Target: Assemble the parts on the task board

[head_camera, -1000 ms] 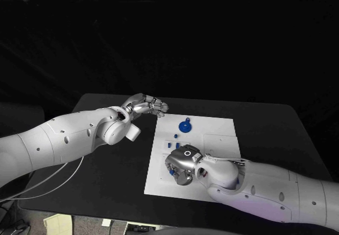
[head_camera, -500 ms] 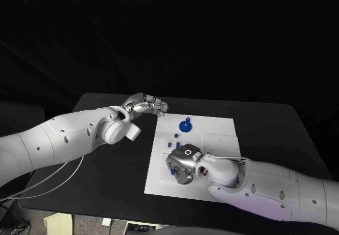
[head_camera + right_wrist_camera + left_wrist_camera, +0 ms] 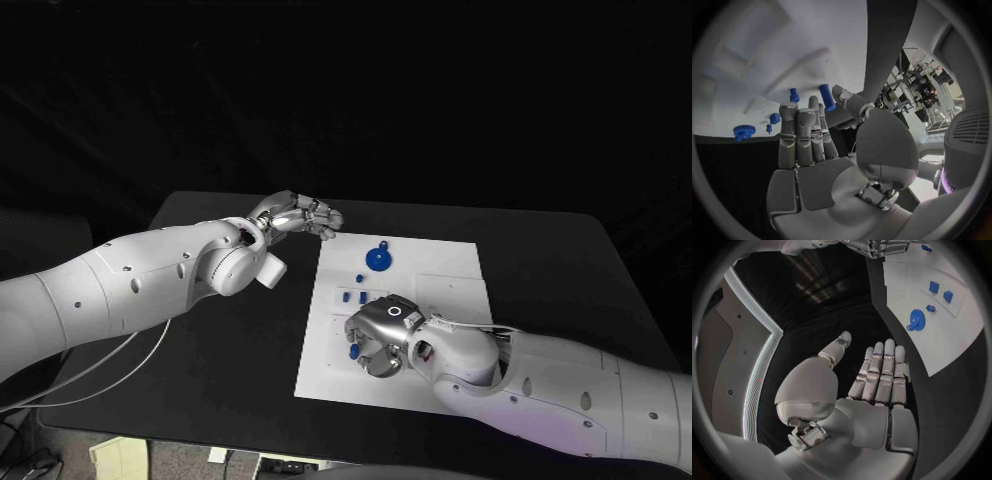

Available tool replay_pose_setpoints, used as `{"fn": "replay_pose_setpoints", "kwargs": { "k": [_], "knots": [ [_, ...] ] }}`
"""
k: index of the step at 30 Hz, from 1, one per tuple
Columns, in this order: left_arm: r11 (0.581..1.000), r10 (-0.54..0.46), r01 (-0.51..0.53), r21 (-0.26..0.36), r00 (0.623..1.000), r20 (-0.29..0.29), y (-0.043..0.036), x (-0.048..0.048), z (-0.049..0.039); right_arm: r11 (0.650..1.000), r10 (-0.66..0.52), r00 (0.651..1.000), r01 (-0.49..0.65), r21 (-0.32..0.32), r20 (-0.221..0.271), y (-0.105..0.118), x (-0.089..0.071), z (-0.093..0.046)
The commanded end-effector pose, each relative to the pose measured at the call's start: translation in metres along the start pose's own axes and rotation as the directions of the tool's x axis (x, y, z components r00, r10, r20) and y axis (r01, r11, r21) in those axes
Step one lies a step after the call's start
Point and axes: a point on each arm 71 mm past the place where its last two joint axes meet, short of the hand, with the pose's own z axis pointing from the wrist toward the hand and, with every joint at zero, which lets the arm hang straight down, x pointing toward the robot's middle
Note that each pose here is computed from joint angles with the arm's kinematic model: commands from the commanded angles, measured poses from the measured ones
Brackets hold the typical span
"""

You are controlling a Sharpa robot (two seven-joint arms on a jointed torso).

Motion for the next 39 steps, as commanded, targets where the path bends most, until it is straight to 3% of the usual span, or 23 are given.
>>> {"fn": "replay_pose_setpoints", "kwargs": {
  "k": [1,7,14,21,23,27,29,31,35,37,39],
  "knots": [
    [1.000,-0.007,0.008,0.008,1.000,-0.015,-0.0015,0.0019,0.0003,0.999,0.043,0.996,-0.044,0.014,0.078,0.000,-0.006,-0.002],
    [1.000,-0.007,0.007,0.008,1.000,-0.014,-0.0015,0.0017,0.0003,0.997,0.077,0.986,-0.081,0.018,0.147,-0.004,-0.011,-0.009],
    [1.000,-0.007,0.007,0.007,1.000,-0.013,-0.0012,0.0012,0.0001,0.991,0.131,0.978,-0.135,0.012,0.164,-0.011,-0.024,-0.020],
    [1.000,-0.007,0.007,0.007,1.000,-0.012,-0.0010,0.0008,0.0004,0.949,0.295,0.941,-0.308,0.061,0.169,-0.037,-0.043,-0.032],
    [1.000,-0.006,0.006,0.007,1.000,-0.011,-0.0009,0.0003,0.0005,0.930,0.338,0.929,-0.354,0.095,0.153,-0.050,-0.046,-0.038],
    [1.000,-0.004,0.004,0.006,1.000,-0.004,-0.0003,-0.0014,0.0004,0.839,0.498,0.861,-0.509,0.194,0.107,-0.079,-0.051,-0.050],
    [1.000,-0.004,0.004,0.006,1.000,-0.002,-0.0001,-0.0019,0.0003,0.810,0.542,0.839,-0.539,0.229,0.058,-0.090,-0.052,-0.056],
    [1.000,-0.004,0.004,0.007,1.000,-0.003,-0.0002,-0.0015,0.0009,0.773,0.585,0.809,-0.577,0.264,0.056,-0.101,-0.055,-0.062],
    [1.000,-0.004,0.004,0.009,1.000,-0.006,-0.0006,0.0005,0.0024,0.713,0.650,0.760,-0.608,0.350,-0.003,-0.117,-0.051,-0.077],
    [1.000,-0.005,0.006,0.009,1.000,-0.009,-0.0006,0.0016,0.0032,0.695,0.675,0.731,-0.584,0.419,-0.100,-0.123,-0.042,-0.088],
    [1.000,-0.005,0.005,0.007,1.000,-0.009,0.0002,0.0015,0.0032,0.669,0.699,0.704,-0.582,0.462,-0.127,-0.129,-0.038,-0.095]
  ]
}}
